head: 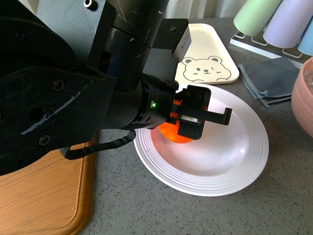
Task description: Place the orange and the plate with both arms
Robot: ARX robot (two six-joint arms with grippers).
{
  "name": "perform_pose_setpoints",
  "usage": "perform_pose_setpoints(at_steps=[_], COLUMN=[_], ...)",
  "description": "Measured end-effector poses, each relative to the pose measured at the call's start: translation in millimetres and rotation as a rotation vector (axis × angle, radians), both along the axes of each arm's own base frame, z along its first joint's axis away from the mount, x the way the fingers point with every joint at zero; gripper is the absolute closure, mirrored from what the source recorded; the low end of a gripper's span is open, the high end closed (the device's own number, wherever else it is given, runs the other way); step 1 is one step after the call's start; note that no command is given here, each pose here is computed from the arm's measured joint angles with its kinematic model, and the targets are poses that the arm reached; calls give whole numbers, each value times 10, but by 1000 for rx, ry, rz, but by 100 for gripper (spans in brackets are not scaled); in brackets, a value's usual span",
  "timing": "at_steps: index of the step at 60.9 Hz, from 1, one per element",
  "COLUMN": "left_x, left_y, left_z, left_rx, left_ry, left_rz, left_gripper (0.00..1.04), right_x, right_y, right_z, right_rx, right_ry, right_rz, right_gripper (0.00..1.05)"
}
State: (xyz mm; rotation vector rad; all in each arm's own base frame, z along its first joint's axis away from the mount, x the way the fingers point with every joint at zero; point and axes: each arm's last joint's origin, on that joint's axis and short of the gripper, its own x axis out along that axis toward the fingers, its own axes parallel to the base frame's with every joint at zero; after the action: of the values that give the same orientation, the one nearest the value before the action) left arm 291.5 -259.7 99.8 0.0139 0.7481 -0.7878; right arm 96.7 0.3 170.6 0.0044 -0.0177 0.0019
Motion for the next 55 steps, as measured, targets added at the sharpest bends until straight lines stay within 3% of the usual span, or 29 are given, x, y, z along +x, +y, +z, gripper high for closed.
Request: perform_pose_setpoints(at_steps=[19, 36, 48, 55], left_x=[7, 32, 161, 170], left_y=[-15, 107, 531, 1019], left_z=[-13, 153, 602, 848], left_rx=[-8, -71, -199, -254], left_ry=[5, -6, -63, -108], left_rz=[1, 47, 175, 305], left_gripper=[7, 9, 9, 9], right_x=[0, 0, 0, 0], right_y=[0, 0, 0, 0], right_z=[0, 0, 0, 0], right_rx=[0, 0, 0, 0], right_ry=[0, 0, 0, 0], right_rz=[0, 0, 0, 0], right_gripper=[9, 9, 9, 9])
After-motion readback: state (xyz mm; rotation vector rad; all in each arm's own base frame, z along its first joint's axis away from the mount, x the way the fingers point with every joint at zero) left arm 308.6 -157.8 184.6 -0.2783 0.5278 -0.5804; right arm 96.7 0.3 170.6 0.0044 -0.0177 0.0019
